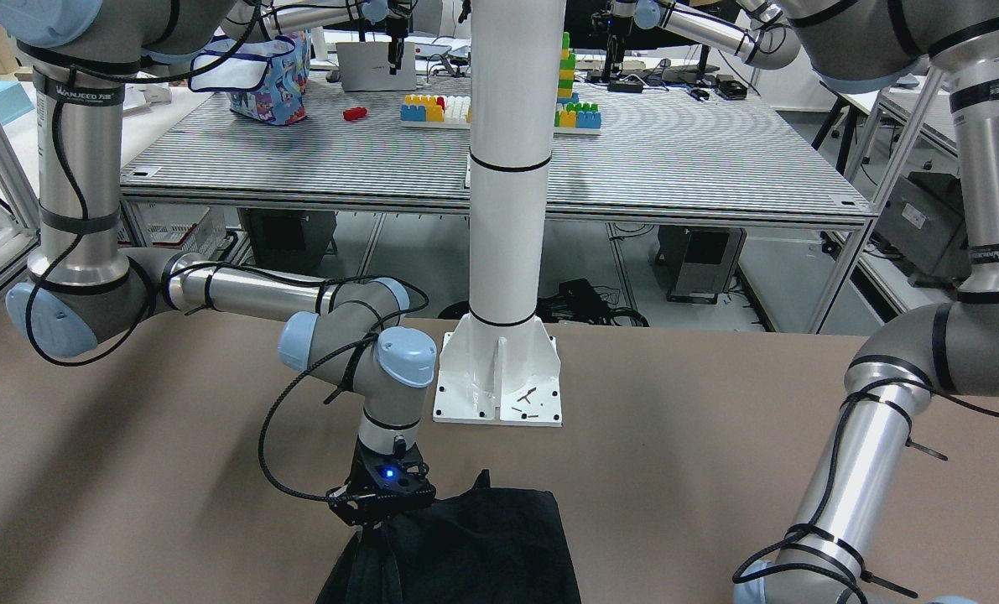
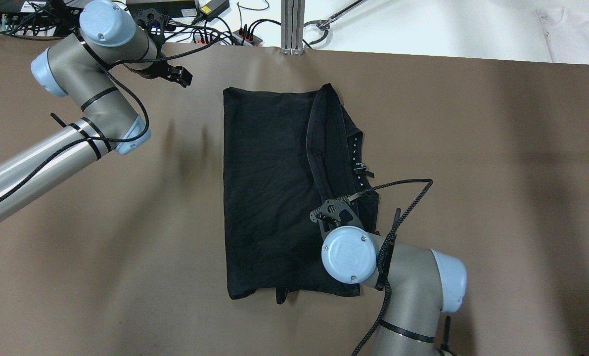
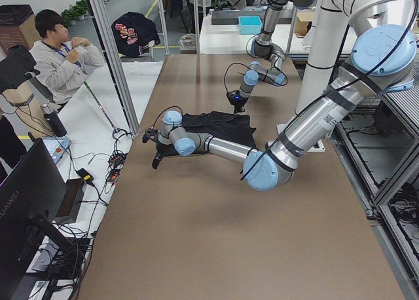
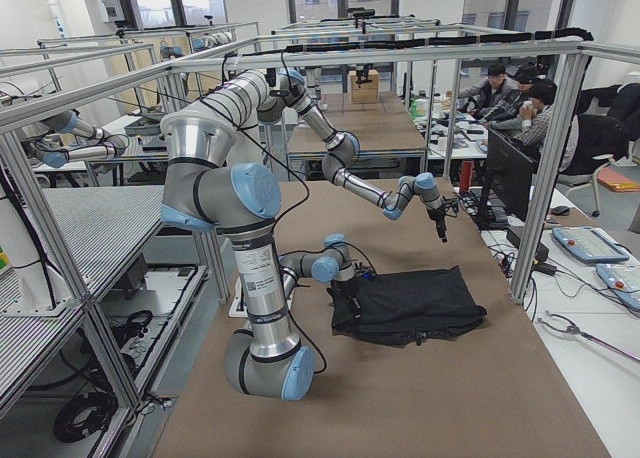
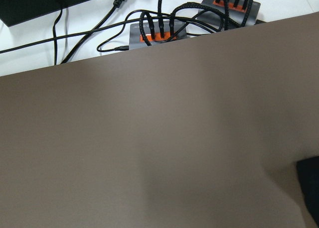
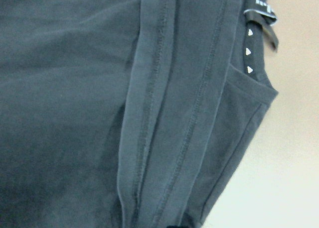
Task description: Fold clothes
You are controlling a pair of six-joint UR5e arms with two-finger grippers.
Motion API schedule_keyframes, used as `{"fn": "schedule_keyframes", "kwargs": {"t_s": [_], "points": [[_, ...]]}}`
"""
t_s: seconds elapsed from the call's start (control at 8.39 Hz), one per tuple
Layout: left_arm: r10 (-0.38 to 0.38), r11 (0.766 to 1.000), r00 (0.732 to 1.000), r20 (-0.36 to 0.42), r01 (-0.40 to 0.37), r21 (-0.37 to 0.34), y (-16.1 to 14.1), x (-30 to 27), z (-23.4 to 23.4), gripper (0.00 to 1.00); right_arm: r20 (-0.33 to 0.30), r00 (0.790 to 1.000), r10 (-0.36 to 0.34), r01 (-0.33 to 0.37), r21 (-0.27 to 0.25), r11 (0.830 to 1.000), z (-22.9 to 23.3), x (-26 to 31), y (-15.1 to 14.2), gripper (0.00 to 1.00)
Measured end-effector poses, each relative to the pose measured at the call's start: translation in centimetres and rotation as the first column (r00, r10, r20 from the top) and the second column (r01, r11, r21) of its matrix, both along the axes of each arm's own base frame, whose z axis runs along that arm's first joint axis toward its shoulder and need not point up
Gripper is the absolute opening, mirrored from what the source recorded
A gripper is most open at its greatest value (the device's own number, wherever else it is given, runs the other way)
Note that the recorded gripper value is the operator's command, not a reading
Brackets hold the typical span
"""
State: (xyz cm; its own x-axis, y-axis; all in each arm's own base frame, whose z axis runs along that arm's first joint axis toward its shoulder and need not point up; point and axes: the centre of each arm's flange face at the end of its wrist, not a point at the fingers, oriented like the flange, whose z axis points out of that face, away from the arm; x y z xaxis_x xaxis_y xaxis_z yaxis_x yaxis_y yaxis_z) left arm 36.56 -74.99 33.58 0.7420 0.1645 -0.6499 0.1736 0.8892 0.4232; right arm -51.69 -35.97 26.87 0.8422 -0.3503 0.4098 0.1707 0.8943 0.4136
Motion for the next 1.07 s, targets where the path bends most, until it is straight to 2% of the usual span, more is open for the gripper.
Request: {"fn": "schedule_keyframes", "kwargs": {"t_s": [0.24,0.36,0.48,0.6,0.71,1.07], "points": [[-0.001,1.000,1.000,0.000,0.001,0.000,0.0,0.0,0.0,1.00,0.017,1.000,0.019,-0.019,-0.022,1.000,1.4,2.3,2.1,0.00],[0.000,1.000,1.000,0.000,0.000,0.001,0.0,0.0,0.0,1.00,0.032,0.998,0.058,-0.056,-0.069,0.996,2.4,2.2,4.2,0.00],[0.000,1.000,1.000,0.000,0.000,0.000,0.0,0.0,0.0,1.00,0.054,0.993,0.110,-0.103,-0.109,0.989,2.4,2.0,5.9,0.27],[-0.001,1.000,1.000,0.000,0.001,0.000,0.0,0.0,0.0,1.00,0.081,0.987,0.139,-0.128,-0.134,0.983,1.6,2.0,6.9,0.79],[-0.001,1.000,1.000,-0.001,0.001,0.000,0.0,0.0,0.0,1.00,0.102,0.985,0.139,-0.126,-0.132,0.983,0.4,1.7,7.0,0.91],[-0.001,1.000,1.000,-0.002,0.001,-0.001,0.0,0.0,0.0,1.00,0.110,0.990,0.090,-0.083,-0.067,0.994,-1.9,1.3,4.6,0.83]]}}
